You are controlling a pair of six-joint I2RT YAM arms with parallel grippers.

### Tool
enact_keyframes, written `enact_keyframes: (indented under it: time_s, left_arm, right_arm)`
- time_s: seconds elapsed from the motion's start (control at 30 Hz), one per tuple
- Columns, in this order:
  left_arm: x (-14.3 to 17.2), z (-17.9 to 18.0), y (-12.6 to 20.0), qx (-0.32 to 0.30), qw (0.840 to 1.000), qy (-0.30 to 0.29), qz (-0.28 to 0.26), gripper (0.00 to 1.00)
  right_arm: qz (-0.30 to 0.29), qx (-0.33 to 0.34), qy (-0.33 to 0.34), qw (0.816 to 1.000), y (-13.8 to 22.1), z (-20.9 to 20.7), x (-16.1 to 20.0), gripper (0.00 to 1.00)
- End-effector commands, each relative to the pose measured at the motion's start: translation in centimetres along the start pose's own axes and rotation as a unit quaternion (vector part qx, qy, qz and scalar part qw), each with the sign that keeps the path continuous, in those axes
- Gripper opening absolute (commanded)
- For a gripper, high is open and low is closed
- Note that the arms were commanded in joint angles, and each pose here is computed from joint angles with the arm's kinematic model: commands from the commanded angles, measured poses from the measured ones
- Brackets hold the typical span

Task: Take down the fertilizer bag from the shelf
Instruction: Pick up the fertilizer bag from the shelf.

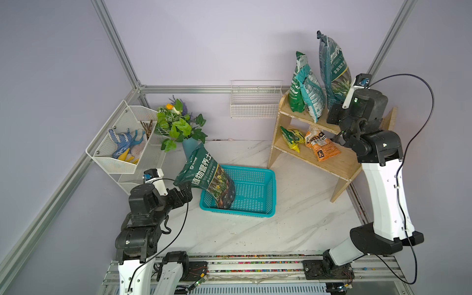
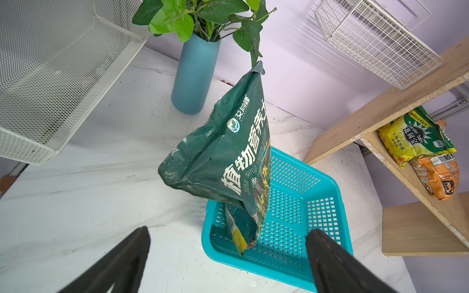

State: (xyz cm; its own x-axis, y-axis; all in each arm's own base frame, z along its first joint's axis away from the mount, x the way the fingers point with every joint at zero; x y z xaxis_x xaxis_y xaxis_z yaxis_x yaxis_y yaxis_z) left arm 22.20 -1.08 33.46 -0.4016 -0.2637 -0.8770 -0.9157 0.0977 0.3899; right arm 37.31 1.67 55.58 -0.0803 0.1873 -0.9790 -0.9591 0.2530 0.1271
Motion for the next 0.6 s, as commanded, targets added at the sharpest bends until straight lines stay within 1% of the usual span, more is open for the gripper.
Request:
enact_keyframes:
  time_s: [0.0, 0.13, 0.33, 0.47, 0.57]
  left_arm:
    - [1.2, 0.4, -0.7, -0.001, 1.000, 0.003, 0.013, 1.00]
    - [1.3, 0.4, -0.7, 0.000, 1.000, 0.004, 0.014, 1.00]
    - [1.3, 0.5, -0.8, -0.002, 1.000, 0.004, 0.014, 1.00]
    - [1.3, 0.6, -0.9, -0.004, 1.000, 0.006, 0.014, 1.00]
    - [1.2, 0.6, -0.8, -0.004, 1.000, 0.006, 0.014, 1.00]
  right_arm:
    - [-0.101, -0.036, -0.099, 0.989, 5.4, -1.5, -5.7, 0.00]
    - [-0.125, -0.038, -0.113, 0.985, 7.6, -2.6, -6.6, 0.00]
    - [-0.139, -0.064, -0.122, 0.981, 10.2, -3.0, -7.5, 0.00]
    - [-0.135, -0.109, -0.134, 0.976, 11.7, -2.1, -7.6, 0.00]
    - [-0.118, -0.134, -0.129, 0.975, 12.0, -0.7, -6.8, 0.00]
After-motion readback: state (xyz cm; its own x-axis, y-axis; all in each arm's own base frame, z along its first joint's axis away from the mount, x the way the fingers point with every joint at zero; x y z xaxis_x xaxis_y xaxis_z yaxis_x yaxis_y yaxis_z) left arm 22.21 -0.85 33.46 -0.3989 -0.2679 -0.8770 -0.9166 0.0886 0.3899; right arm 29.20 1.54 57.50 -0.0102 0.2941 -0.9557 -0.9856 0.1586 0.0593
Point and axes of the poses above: each gripper's point midway between its finger pads, its own y axis back along the fingers, its own z axis along the line the jaws close on, x = y × z, the point moved 1 cm from there along y, back along the fingers, and after that the axes turned 6 degrees about -y, right-handed, at the moved point
